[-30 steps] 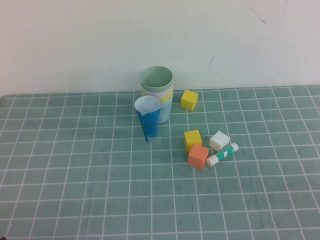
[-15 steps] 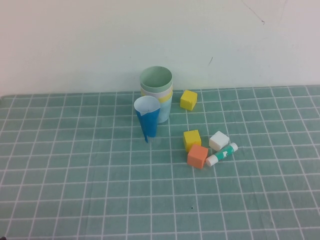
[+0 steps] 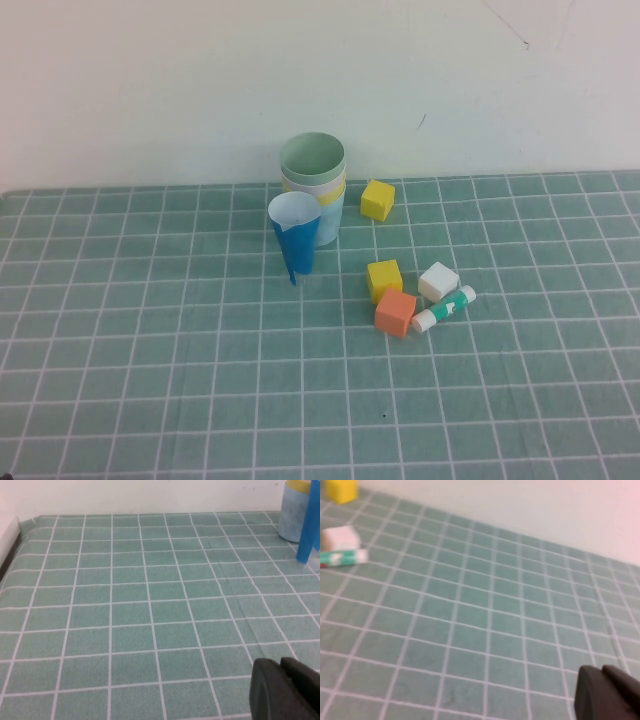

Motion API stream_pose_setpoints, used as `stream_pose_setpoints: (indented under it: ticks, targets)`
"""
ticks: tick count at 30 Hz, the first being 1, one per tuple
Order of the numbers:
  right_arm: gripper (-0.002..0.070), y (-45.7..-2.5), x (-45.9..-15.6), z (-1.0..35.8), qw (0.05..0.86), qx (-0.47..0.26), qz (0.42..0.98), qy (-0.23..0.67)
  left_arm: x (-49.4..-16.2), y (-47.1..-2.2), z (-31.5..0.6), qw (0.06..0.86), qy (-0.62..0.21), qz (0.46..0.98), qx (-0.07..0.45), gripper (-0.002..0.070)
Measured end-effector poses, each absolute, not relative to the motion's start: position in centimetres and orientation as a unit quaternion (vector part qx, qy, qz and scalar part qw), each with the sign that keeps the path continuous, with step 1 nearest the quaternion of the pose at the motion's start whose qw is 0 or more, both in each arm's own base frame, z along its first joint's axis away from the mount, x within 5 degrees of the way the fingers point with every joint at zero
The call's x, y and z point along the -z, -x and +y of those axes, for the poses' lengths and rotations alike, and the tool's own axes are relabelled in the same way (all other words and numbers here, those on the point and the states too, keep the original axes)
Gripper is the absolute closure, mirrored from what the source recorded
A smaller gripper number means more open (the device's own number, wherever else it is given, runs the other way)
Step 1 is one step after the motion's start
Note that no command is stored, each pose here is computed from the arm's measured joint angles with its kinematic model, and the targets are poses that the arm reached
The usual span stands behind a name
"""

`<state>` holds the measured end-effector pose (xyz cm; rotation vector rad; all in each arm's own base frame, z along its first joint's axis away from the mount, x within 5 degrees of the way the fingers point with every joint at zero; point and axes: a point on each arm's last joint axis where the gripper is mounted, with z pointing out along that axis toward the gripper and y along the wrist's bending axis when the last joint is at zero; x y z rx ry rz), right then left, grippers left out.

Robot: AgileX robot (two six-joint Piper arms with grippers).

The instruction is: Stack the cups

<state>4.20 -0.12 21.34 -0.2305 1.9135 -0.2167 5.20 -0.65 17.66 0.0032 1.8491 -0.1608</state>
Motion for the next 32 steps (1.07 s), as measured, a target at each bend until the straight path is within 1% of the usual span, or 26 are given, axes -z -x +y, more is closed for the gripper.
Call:
stream_pose_setpoints:
  ticks: [2, 7, 10, 13, 25, 29, 32]
  targets:
    - [0.0678, -4.2, -20.8, -0.3, 0.566, 0.104, 0.815, 0.071, -17.7, -5.2, -0.6, 0.599, -0.001, 0.797, 0.069, 0.0676]
    - [0.0678, -4.5, -19.1, -0.7, 0.561, 0.125, 0.817, 0.040, -17.7, -5.2, -0.6, 0.599, -0.001, 0.797, 0.070, 0.0676]
    - [0.0678, -4.9, -16.9, -0.9, 0.549, 0.124, 0.826, 0.031, -17.7, -5.2, -0.6, 0.599, -0.001, 0.797, 0.070, 0.0676]
    - [0.0678, -5.0, -17.0, -0.9, 0.563, 0.123, 0.817, 0.023, -17.7, -5.2, -0.6, 0.599, -0.001, 0.797, 0.069, 0.0675]
    - [0.0678, -5.0, -17.0, -1.0, 0.566, 0.117, 0.816, 0.009, -17.7, -5.2, -0.6, 0.599, -0.001, 0.797, 0.069, 0.0676]
    - [0.0678, -5.0, -17.0, -1.0, 0.567, 0.109, 0.816, -0.011, -17.7, -5.2, -0.6, 0.599, -0.001, 0.797, 0.069, 0.0676]
    - [0.0678, -5.0, -17.0, -1.0, 0.571, 0.090, 0.815, -0.039, -17.7, -5.2, -0.6, 0.599, -0.001, 0.797, 0.069, 0.0676]
